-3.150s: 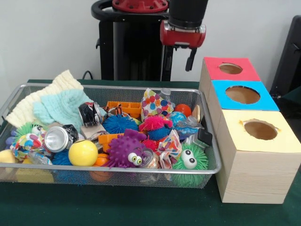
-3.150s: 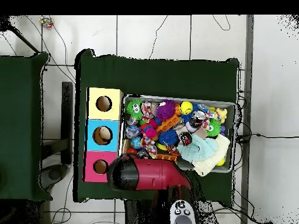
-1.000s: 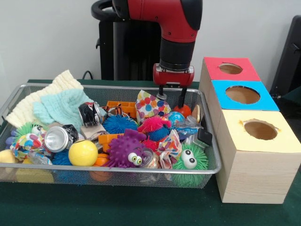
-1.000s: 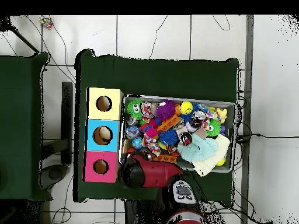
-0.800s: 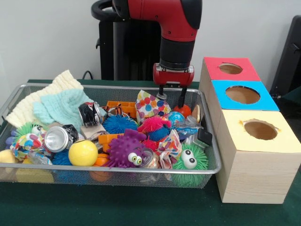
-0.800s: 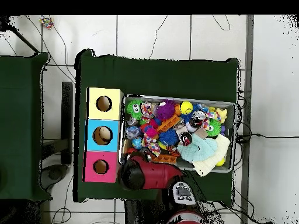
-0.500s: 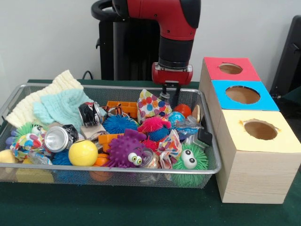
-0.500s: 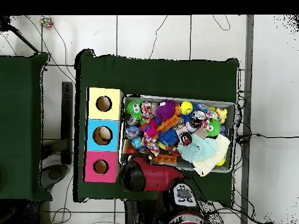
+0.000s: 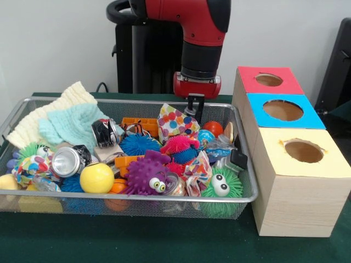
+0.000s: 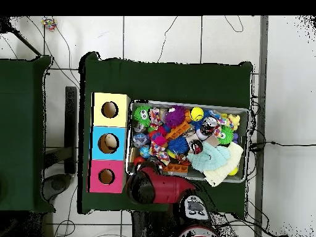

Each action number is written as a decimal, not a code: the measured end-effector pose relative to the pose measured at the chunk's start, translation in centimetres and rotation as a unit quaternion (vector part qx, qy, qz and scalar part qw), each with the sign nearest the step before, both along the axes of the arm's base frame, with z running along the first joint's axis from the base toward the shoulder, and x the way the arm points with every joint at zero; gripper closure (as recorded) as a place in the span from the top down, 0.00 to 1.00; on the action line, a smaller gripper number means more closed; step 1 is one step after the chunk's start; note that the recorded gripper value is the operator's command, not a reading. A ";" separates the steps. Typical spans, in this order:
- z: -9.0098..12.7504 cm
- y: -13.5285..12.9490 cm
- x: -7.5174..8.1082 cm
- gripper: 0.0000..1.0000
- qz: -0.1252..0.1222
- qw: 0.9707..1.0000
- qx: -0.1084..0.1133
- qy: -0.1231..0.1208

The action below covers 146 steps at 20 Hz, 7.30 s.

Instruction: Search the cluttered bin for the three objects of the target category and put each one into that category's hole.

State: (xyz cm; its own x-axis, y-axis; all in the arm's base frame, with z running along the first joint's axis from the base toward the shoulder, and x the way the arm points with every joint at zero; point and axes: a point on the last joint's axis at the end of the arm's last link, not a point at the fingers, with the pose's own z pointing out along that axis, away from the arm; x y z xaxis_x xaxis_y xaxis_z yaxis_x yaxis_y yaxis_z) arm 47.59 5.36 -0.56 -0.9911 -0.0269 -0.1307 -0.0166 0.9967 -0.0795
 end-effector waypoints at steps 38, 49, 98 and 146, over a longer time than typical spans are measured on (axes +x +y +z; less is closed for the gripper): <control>18.4 5.4 0.8 0.00 0.022 0.996 -0.014 0.085; 19.5 8.9 5.2 0.00 0.034 0.998 -0.012 0.057; 15.6 16.4 -3.2 0.00 0.096 0.993 -0.062 -0.009; 13.1 19.7 11.1 0.00 0.054 0.993 -0.101 0.031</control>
State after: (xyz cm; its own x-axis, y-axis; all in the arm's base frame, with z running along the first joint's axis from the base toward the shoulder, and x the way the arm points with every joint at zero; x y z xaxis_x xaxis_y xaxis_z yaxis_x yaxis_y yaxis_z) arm 58.68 25.10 12.55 -0.9871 -0.1521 -0.0507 -0.1328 0.9528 -0.2729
